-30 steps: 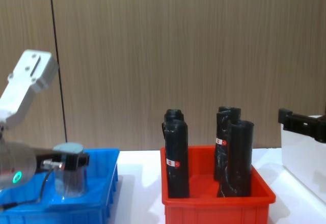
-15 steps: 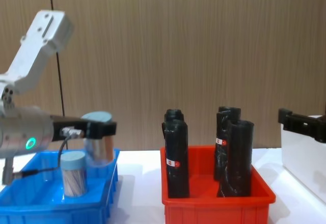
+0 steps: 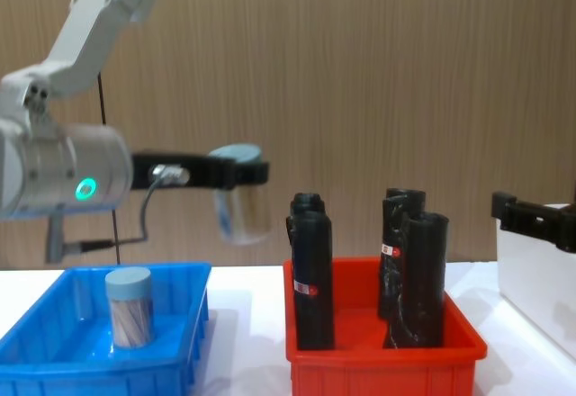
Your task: Pick the cotton swabs from the blue box and place them into the white box.
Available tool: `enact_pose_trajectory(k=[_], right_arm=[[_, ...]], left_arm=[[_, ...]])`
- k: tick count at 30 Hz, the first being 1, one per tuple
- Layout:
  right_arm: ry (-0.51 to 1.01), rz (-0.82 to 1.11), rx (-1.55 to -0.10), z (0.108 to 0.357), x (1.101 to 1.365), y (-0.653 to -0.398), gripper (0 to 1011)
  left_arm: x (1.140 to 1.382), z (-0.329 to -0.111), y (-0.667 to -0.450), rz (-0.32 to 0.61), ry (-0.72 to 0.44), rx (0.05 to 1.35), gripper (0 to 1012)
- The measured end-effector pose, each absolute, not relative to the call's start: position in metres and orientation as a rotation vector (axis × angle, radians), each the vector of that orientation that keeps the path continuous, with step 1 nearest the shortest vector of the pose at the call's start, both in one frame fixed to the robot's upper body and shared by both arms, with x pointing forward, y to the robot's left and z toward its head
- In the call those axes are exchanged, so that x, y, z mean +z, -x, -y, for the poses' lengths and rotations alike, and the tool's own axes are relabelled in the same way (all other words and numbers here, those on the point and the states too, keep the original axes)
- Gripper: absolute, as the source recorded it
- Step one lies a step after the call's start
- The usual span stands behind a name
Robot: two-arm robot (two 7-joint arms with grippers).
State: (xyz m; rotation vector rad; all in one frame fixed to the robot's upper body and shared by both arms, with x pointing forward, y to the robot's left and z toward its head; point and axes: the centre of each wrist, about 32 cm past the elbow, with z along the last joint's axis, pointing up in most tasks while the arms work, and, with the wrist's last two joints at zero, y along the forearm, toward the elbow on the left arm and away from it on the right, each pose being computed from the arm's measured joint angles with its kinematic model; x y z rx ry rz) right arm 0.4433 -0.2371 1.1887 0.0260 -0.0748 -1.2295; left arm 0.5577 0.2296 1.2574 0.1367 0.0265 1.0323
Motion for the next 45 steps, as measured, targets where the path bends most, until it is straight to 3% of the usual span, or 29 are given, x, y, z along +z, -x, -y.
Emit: enact_pose_trajectory(k=[17, 25, 45], right_arm=[[-0.026, 0.075, -1.230, 0.237, 1.189, -0.443, 1002], [-0.026, 0.075, -1.230, 0.237, 1.189, -0.443, 1002], [-0.026, 0.075, -1.229, 0.237, 1.189, -0.443, 1002]], left_arm=[[1.296, -0.213, -0.590, -0.019, -0.116, 0.762, 660], [1.313, -0.198, -0.620, -0.048, -0.145, 0.636, 660], [1.336, -0.180, -0.652, -0.081, -0.208, 0.510, 660]])
